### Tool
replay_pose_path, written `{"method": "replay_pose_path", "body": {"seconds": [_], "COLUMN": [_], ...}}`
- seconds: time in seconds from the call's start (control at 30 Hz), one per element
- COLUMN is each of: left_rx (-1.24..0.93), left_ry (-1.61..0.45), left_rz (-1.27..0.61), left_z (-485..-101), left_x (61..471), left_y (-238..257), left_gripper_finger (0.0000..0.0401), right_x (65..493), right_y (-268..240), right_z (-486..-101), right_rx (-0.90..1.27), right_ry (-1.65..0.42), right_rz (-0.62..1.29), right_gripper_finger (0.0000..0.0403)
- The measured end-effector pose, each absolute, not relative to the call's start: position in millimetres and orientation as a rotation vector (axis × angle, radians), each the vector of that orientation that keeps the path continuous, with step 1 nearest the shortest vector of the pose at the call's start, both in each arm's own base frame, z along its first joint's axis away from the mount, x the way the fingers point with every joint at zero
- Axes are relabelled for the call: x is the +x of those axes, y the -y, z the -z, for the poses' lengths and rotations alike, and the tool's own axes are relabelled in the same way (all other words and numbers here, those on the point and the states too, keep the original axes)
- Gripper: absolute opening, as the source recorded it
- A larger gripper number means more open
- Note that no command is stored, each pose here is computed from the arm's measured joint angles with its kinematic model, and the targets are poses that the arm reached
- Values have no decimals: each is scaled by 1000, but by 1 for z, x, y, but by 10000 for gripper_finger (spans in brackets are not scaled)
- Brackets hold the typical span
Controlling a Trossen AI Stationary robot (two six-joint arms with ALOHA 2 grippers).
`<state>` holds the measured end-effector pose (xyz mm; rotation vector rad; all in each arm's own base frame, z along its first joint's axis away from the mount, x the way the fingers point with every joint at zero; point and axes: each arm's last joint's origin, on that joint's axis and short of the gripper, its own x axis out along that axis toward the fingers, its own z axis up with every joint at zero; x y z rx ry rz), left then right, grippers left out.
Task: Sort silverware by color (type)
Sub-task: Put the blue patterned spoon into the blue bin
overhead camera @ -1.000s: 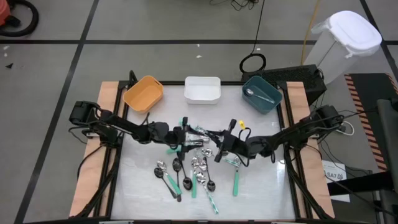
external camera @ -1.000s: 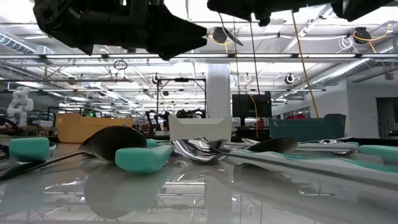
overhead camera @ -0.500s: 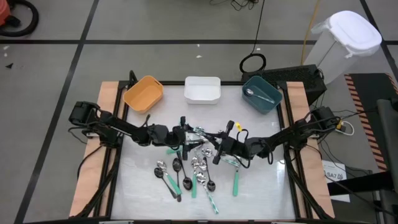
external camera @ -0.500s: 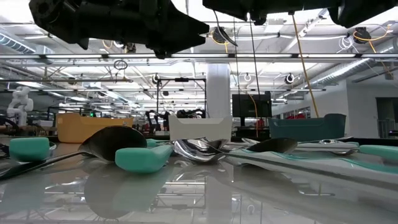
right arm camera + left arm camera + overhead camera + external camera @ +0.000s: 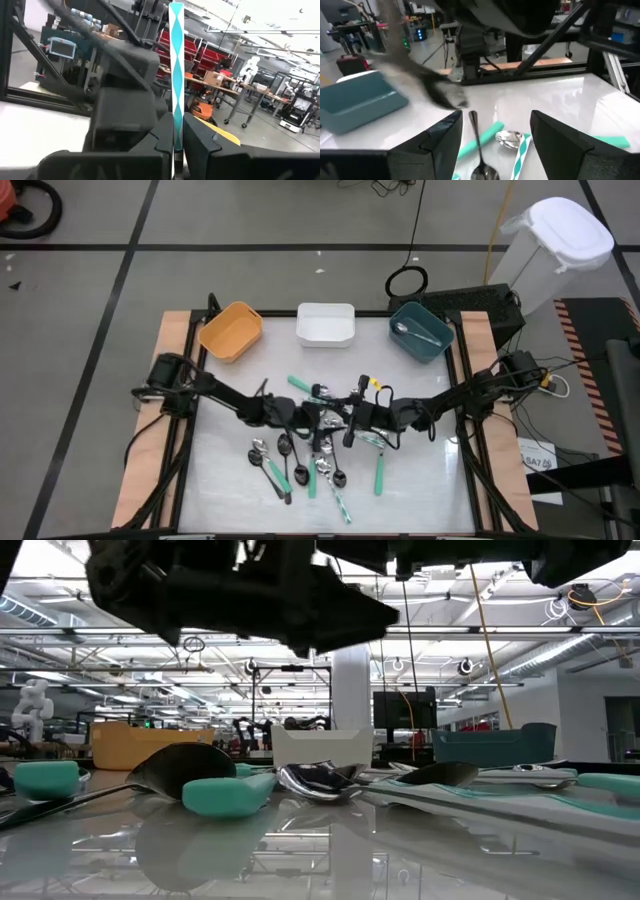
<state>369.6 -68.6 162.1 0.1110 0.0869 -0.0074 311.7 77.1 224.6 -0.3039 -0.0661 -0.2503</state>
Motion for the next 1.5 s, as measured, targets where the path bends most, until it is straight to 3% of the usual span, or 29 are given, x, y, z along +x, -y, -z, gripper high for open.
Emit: {"method": "replay_pose_path", "body": {"seconds": [0.23,0.53,0.73,1.23,1.33,1.5], "left_rx": [142,128,108,-2,-2,6], "left_ry": [-96,-29,15,113,103,84], "left_rz": [-75,-9,30,-44,-44,-51], "left_z": [-157,-180,-186,-196,-195,-193], "left_x": [375,370,369,369,369,369], "left_y": [73,74,79,75,75,72], "left_gripper_finger": [234,234,234,233,214,142], "right_x": [308,294,293,293,293,293], "right_y": [-86,-103,-103,-104,-104,-104], "right_z": [-227,-243,-241,-239,-239,-238], "right_rx": [-311,-292,-290,-295,-294,-300], "right_ry": [60,108,77,57,59,54], "right_rz": [225,167,253,248,248,250], "right_gripper_finger": [20,20,20,20,20,20]}}
